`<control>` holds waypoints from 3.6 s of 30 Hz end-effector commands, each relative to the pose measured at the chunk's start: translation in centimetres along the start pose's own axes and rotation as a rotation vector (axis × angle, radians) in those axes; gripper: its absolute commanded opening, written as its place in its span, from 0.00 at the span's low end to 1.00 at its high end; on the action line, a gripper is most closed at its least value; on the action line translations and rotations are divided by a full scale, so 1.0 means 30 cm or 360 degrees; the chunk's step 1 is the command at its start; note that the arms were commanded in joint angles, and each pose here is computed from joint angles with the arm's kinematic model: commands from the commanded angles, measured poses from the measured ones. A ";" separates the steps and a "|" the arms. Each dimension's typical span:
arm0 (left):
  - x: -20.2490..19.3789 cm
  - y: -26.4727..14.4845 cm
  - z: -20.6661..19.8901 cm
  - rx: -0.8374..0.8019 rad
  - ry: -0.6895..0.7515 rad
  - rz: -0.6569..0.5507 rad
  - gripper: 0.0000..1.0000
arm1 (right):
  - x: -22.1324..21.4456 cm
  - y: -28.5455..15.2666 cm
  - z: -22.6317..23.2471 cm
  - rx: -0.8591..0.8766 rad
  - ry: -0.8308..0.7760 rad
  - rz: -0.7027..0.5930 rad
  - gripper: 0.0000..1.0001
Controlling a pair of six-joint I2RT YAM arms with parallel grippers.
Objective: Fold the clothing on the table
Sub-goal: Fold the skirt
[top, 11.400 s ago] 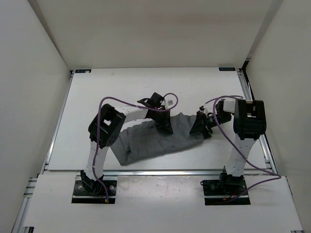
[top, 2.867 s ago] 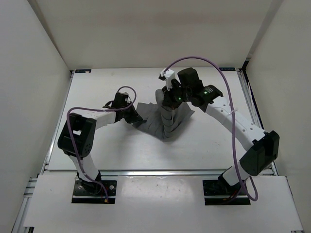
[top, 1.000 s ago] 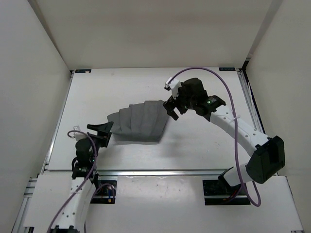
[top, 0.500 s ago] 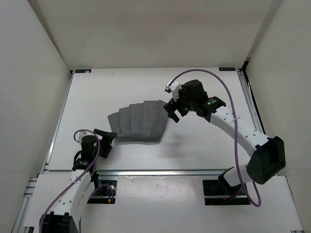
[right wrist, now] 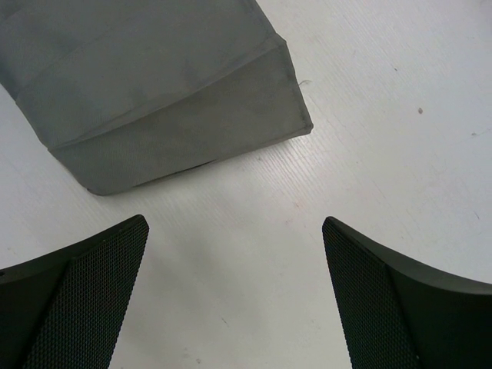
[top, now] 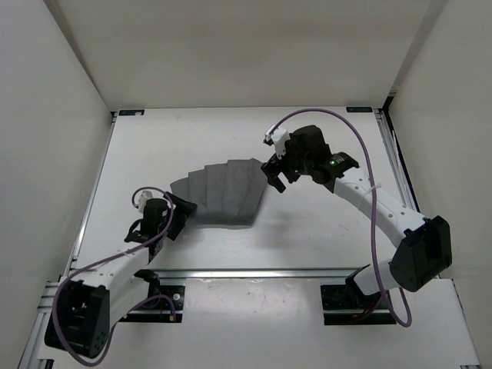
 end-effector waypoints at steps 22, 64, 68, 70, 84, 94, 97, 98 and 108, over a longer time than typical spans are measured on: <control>-0.070 0.153 -0.451 -0.0306 0.0282 0.0058 0.10 | -0.039 -0.079 -0.057 -0.0096 0.0077 -0.0056 1.00; -0.198 0.216 -0.407 -0.0160 0.0319 0.0264 0.24 | -0.131 -0.115 -0.106 -0.0177 0.0183 0.0008 0.99; -0.137 0.211 -0.344 -0.0063 0.0488 0.0168 0.99 | -0.135 -0.119 -0.099 -0.0129 0.0180 0.0003 1.00; -0.078 0.190 -0.374 -0.0125 0.0478 0.0068 0.98 | -0.138 -0.122 -0.094 -0.0110 0.0192 0.0005 0.99; -0.082 0.083 -0.594 -0.0647 0.0669 0.0417 0.98 | -0.164 -0.085 -0.025 0.0210 0.0403 -0.0125 0.08; -0.221 0.183 -0.574 -0.0701 0.0564 0.0870 0.30 | -0.184 -0.085 0.015 0.0592 0.0776 -0.0391 0.00; -0.202 0.186 -0.557 -0.0679 0.0610 0.0825 0.31 | -0.168 -0.067 0.007 0.0684 0.0916 -0.0490 0.00; -0.195 0.192 -0.546 -0.0659 0.0630 0.0809 0.31 | -0.156 -0.050 0.010 0.0760 0.0972 -0.0531 0.00; -0.175 0.322 -0.225 -0.0229 0.0652 0.0785 0.24 | -0.051 0.112 0.085 0.1444 0.1464 -0.0551 0.00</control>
Point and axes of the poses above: each gripper's point midway between its finger pads, its own y axis out along the fingers, its own z axis along the line the jaws close on, x = y × z, the point moved 7 cm from there along -y, back along the fingers, and after that the axes turned 14 degrees about -y, right-handed, at the moved point
